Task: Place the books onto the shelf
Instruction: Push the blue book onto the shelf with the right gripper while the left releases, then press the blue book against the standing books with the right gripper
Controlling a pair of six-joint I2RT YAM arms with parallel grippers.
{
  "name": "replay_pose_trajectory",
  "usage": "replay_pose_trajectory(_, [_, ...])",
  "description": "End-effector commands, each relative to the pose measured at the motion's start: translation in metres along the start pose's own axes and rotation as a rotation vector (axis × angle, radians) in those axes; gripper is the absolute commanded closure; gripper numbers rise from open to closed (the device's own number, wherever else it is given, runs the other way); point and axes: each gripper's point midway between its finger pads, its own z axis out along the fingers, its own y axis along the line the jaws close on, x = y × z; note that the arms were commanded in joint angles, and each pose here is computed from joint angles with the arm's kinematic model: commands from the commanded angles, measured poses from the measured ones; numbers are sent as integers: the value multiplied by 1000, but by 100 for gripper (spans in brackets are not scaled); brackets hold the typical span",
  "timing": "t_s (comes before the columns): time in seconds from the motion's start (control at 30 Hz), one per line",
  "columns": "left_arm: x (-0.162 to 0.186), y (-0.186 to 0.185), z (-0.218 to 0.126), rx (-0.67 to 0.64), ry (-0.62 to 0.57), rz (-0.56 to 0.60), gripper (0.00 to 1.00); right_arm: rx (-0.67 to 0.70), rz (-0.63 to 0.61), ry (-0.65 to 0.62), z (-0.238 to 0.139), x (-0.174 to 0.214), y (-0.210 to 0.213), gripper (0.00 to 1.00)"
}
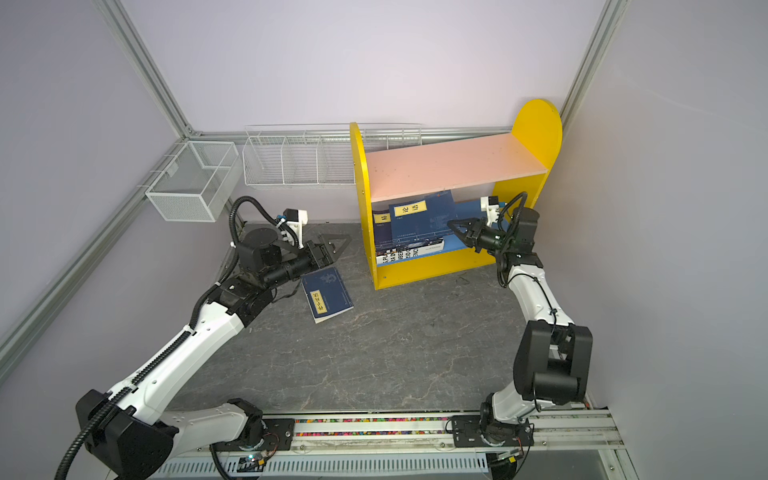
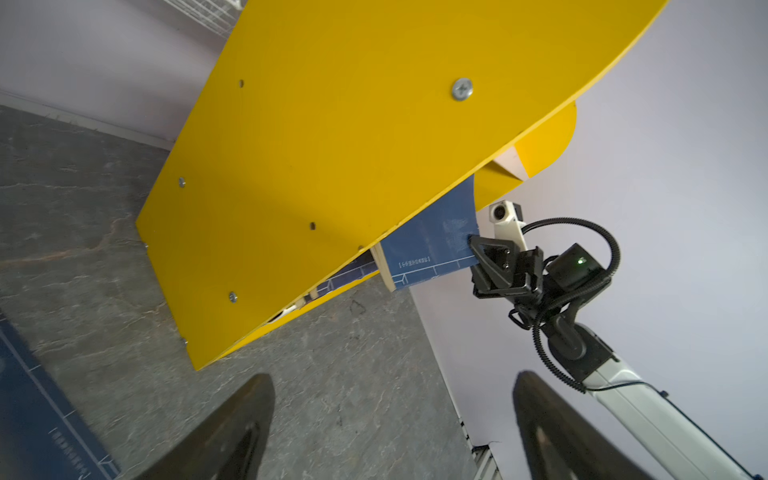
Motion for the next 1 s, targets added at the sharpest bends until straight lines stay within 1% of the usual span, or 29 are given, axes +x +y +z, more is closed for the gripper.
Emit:
replay_pose_trajectory(0.0, [7, 21, -1, -84, 11, 20, 9, -30, -80, 8, 14, -8, 15, 92])
replay_pose_trajectory(0.13, [12, 27, 1, -95, 21, 12, 9, -42, -83, 40, 33, -8, 12, 92])
replay_pose_trajectory(0.23, [14, 31, 1, -108, 22, 8, 9, -27, -79, 68, 44, -5, 7, 92])
replay_pose_trajectory(0.37, [14, 36, 5, -130, 24, 9, 9, -15, -71, 88, 52, 2, -1, 92])
replay_pose_trajectory(0.63, [15, 43, 34, -117, 64, -5, 9, -7, -54, 101, 65, 6, -15, 92])
replay_pose_trajectory(0.97, [12, 46, 62, -102, 71, -22, 8, 7, -35, 124, 68, 11, -26, 92])
